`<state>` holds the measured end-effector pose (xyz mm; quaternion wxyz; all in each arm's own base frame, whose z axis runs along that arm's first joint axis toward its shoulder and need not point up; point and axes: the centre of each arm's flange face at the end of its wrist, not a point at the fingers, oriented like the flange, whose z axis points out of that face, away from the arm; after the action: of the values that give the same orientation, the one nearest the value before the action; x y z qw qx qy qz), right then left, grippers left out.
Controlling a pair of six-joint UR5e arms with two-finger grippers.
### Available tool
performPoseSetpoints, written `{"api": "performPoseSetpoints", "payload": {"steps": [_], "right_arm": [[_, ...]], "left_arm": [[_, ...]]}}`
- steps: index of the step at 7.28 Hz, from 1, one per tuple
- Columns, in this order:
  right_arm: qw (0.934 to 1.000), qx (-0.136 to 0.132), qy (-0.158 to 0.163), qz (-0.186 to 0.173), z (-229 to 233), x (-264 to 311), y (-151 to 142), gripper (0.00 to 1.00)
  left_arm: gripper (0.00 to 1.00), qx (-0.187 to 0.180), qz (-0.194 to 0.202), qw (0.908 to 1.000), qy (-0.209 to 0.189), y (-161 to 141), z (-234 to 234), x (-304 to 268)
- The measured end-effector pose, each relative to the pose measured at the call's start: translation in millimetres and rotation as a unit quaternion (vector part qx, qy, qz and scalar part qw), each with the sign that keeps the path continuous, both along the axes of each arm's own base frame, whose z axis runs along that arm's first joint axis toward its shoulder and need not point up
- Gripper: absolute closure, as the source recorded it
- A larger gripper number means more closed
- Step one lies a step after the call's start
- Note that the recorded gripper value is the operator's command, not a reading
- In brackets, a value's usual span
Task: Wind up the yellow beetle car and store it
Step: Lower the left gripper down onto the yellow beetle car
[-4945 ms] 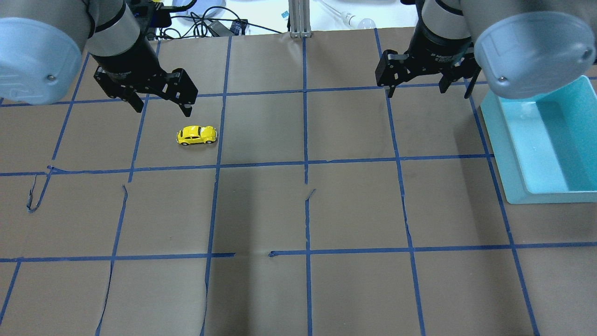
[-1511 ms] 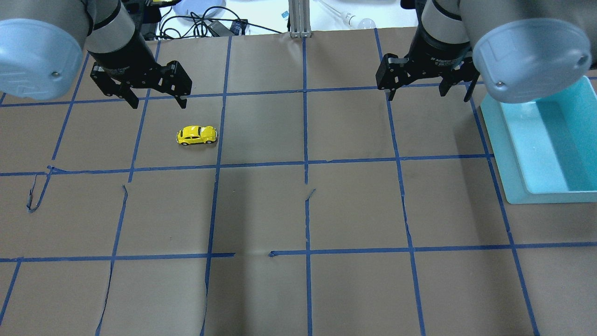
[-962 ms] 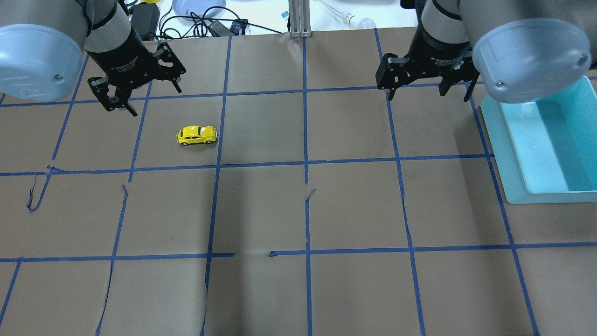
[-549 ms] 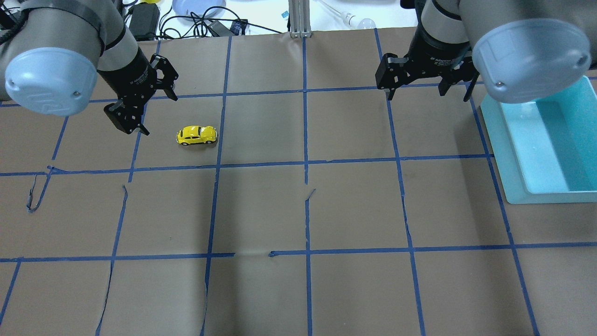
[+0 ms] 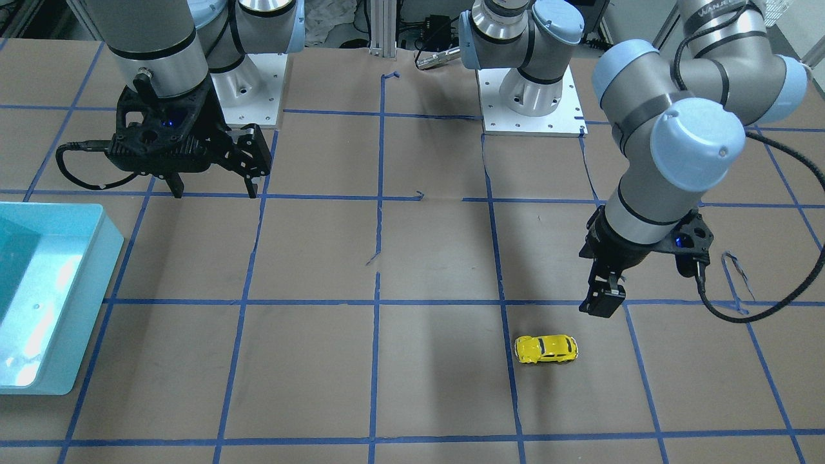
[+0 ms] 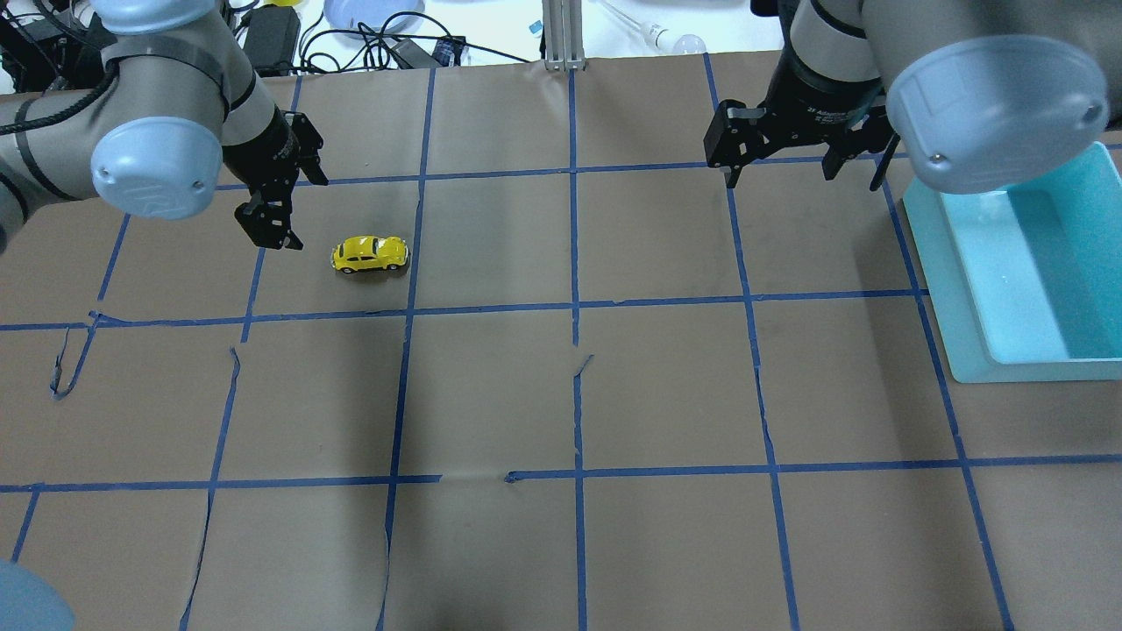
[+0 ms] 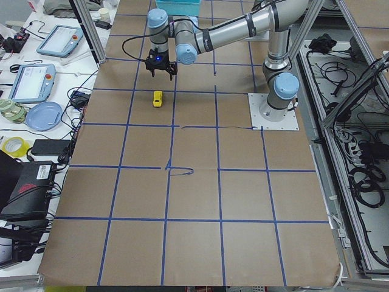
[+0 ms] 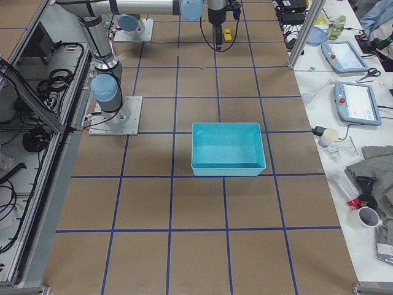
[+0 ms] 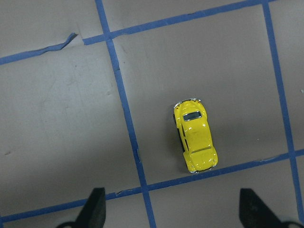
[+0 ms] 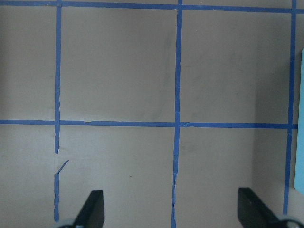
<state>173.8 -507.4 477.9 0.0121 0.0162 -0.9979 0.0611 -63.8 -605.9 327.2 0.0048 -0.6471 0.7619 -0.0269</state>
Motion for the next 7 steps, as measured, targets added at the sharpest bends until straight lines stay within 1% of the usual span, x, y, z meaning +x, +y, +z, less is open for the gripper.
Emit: {"api": "performPoseSetpoints", "payload": {"steps": [2,4,7], "right_arm": [[1.0,-0.001,0.0,0.0,0,0,0,0.0],[1.0,-0.001,0.0,0.001,0,0,0,0.0],[1.0,-0.001,-0.001,0.001,1,0,0,0.0]], "left_arm": [[0.0,0.002,0.025,0.9997,0.002,-27,-42,3],[0.0,0.012,0.045,0.9989,0.005,-49,-74,5],[0.0,0.035,0.051,0.9981,0.007,-57,-108,6]]}}
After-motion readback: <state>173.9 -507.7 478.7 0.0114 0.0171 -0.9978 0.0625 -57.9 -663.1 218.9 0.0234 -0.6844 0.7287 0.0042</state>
